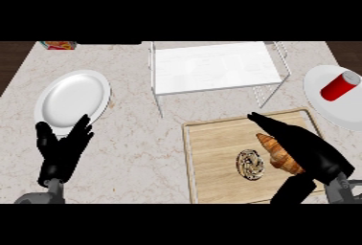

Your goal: Pick the cupcake from the tray and place it in the tiered shelf

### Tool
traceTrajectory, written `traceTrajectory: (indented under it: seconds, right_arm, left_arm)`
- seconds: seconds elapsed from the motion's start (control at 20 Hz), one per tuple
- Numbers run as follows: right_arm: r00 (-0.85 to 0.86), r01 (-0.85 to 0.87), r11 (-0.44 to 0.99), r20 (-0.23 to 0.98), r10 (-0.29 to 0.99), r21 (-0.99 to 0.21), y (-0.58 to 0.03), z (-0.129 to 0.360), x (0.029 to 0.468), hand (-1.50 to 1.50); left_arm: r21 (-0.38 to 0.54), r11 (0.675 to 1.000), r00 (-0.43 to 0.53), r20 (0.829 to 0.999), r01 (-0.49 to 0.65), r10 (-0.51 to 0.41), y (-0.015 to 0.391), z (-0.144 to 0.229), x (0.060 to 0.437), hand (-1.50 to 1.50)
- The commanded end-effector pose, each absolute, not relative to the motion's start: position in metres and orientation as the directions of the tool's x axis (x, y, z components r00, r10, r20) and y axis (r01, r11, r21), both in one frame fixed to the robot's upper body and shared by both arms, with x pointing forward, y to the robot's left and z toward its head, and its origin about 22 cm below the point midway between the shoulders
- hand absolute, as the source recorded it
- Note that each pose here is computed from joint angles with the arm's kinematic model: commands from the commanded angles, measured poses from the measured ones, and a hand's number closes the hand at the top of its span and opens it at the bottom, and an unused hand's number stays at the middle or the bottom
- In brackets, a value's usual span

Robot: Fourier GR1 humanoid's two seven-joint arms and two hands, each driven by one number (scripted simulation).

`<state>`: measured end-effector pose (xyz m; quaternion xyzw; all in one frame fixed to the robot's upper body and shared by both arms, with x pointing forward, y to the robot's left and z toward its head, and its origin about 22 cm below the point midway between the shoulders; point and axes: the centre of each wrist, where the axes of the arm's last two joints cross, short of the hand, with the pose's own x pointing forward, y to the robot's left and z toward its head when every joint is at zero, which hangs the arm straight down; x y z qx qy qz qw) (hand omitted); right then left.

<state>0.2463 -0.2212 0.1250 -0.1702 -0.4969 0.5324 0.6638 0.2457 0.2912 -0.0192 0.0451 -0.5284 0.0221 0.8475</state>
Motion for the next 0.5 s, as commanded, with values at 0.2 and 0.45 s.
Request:
traceTrajectory:
  seconds: [0.2, 0.45]
  right_arm:
    - [-0.040, -0.492, 0.356, 0.429, 0.902, -0.794, -0.199, 0.104, 0.240, -1.50]
    - [-0.047, -0.514, 0.333, 0.413, 0.909, -0.791, -0.216, 0.069, 0.246, -1.50]
  left_arm:
    - [0.048, 0.995, 0.452, 0.892, -0.085, -0.004, 0.281, -0.027, 0.242, 0.00]
    - [0.051, 0.996, 0.439, 0.899, -0.078, -0.012, 0.310, -0.036, 0.243, 0.00]
